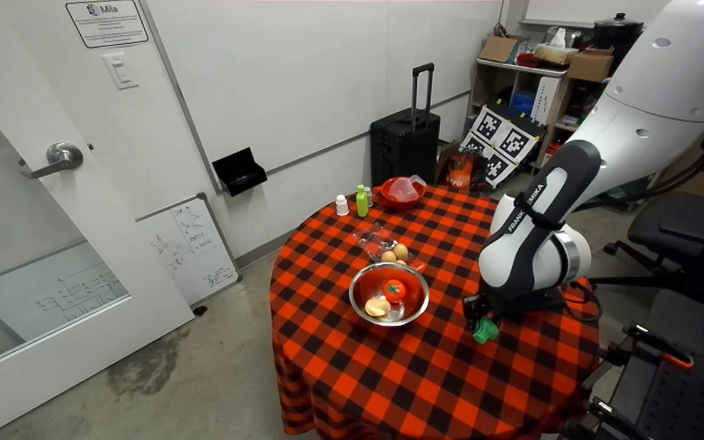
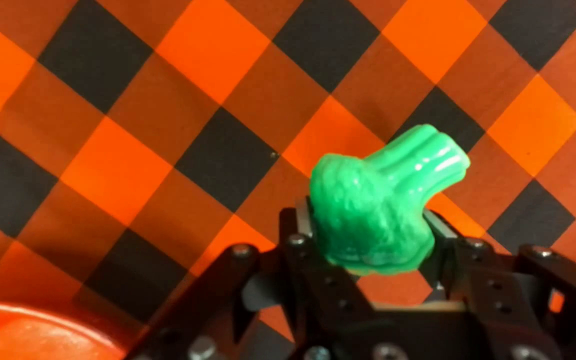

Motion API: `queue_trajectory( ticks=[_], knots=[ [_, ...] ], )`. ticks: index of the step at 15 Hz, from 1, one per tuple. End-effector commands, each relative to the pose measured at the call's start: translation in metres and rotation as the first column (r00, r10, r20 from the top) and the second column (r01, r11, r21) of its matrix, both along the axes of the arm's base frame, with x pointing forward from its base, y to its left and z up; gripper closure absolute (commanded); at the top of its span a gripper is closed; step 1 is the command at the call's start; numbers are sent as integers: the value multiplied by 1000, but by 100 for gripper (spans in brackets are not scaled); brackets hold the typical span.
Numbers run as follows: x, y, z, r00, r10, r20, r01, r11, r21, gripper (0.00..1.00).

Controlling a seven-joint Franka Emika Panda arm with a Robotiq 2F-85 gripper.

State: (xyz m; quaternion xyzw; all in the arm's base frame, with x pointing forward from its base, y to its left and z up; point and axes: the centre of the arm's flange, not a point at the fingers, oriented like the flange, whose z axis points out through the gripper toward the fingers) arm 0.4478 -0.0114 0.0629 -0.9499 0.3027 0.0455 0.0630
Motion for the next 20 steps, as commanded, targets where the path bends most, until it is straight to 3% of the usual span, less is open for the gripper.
queue_trajectory(
  ticks=[1, 4, 5, 6, 10, 20],
  knots=[
    [18, 5, -28, 999, -48, 10, 49, 999, -17, 79],
    [22, 4, -38, 997, -77, 0, 77, 997, -17, 79],
    [23, 4, -38, 996, -85, -2, 85, 996, -15, 29],
    [24, 3, -36, 996, -92, 1, 92, 996, -13, 27],
    [20, -3, -29, 993, -118, 5, 118, 993, -20, 2],
    [-14, -2, 46, 994, -95, 44, 95, 995, 2, 0]
  ],
)
